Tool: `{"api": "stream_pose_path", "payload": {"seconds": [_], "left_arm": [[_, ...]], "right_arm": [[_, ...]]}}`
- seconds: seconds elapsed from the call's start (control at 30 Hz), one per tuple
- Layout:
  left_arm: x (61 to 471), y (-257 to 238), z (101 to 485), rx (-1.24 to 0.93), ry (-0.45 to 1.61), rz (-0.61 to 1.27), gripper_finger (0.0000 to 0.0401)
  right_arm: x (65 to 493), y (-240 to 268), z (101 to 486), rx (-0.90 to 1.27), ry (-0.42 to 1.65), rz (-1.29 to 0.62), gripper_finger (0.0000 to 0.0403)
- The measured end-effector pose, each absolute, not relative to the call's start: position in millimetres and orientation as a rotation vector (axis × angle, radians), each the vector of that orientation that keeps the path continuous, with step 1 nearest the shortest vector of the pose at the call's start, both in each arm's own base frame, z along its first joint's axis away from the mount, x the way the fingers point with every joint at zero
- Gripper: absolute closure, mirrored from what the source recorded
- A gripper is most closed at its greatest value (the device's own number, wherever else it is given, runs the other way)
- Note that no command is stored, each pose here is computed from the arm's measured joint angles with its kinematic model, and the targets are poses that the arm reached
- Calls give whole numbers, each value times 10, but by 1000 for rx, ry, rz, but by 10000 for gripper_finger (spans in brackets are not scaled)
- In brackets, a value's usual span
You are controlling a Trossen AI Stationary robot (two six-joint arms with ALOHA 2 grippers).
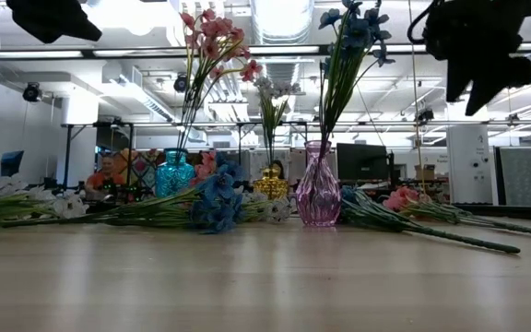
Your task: Sort flowers into vase by color
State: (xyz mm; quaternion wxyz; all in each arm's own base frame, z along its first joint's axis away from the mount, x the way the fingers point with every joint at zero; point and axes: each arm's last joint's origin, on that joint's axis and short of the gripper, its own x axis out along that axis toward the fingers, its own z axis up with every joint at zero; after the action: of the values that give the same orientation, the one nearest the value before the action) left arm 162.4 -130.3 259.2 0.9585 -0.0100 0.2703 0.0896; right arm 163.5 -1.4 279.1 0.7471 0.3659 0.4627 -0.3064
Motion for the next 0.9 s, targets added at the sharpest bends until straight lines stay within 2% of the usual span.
{"api": "stream_pose_path", "payload": {"seconds": [0.43,0.67,0.9], "left_arm": [[1621,-1265,2605,173,507,246,282],[1623,-1262,2605,207,511,240,282],[1629,-1268,2594,211,514,240,282]], "right_arm": [[1944,565,2317,783,1050,-657,171],[2206,805,2038,763,1073,-627,161],[2217,804,1810,735,1178,-785,158]]}}
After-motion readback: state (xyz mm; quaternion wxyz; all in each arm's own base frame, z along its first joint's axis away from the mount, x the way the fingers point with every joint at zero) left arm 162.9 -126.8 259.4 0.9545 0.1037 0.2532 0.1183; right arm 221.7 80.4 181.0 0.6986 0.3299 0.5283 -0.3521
